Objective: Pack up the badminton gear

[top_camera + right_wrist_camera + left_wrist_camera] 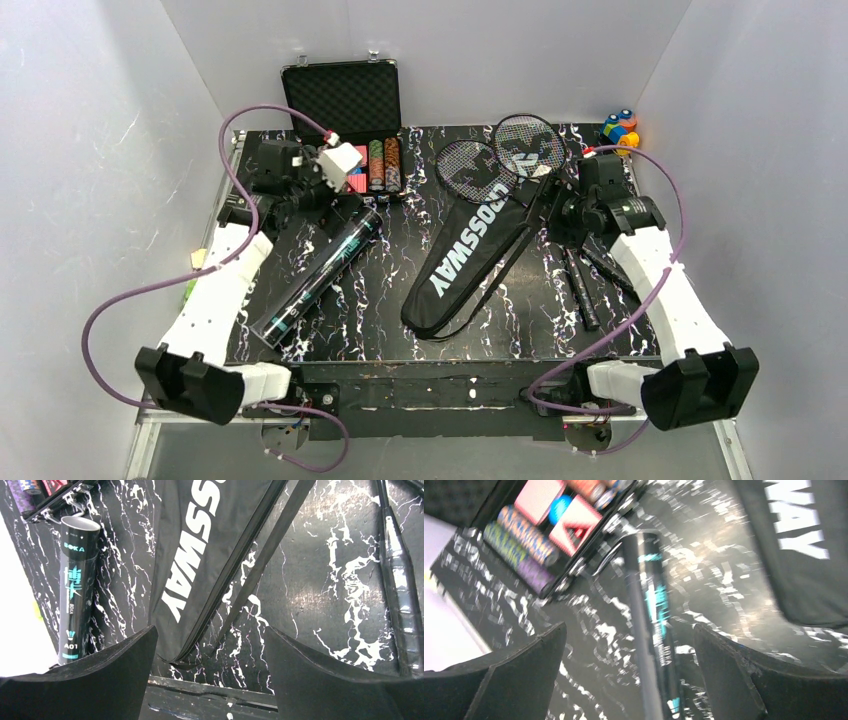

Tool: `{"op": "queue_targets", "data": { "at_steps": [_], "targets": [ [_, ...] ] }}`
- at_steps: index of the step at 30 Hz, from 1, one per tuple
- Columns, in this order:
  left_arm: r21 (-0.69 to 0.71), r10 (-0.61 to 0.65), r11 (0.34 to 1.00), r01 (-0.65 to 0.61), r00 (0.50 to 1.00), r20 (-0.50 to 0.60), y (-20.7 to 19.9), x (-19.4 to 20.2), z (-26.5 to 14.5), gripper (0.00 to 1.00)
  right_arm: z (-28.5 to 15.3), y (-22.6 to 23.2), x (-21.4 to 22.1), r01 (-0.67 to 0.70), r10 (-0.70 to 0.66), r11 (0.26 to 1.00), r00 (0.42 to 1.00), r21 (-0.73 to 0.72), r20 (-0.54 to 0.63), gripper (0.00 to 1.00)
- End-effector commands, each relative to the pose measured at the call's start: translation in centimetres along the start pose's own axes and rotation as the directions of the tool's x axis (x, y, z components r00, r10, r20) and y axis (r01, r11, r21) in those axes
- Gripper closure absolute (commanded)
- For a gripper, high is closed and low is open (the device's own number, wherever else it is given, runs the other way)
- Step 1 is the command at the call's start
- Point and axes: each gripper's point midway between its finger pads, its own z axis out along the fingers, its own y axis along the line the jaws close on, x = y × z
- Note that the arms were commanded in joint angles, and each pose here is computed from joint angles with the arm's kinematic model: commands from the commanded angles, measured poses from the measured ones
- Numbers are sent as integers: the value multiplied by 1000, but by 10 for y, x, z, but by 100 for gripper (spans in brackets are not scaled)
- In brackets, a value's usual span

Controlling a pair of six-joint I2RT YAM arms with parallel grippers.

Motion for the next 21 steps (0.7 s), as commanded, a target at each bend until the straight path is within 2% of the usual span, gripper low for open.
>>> {"op": "queue_targets", "data": {
  "at_steps": [1,4,6,10,12,16,21],
  "targets": [
    [256,3,967,-11,999,32,-81,-20,-17,2,2,-5,-22,25,-26,999,999,37,19,13],
    [395,57,917,-56,998,8,-138,-25,-3,2,9,-21,-34,26,-29,993,999,115,17,13],
    [420,98,904,-85,995,-11,-165,-25,18,2,14,-30,-40,21,-24,988,1000,152,15,13],
    [429,173,887,-172,984,37,-211,-31,60,2,25,-45,-43,1,-1,980,1000,201,3,13],
    [428,200,881,-200,979,46,-230,-36,83,2,30,-55,-46,5,-7,971,1000,239,7,13],
    [434,187,884,-174,982,14,-252,-42,134,2,46,-73,-49,29,-20,949,999,315,-31,14],
    [463,159,874,-148,987,16,-278,-57,177,2,69,-87,-48,42,-11,931,996,364,-85,15]
  ]
}}
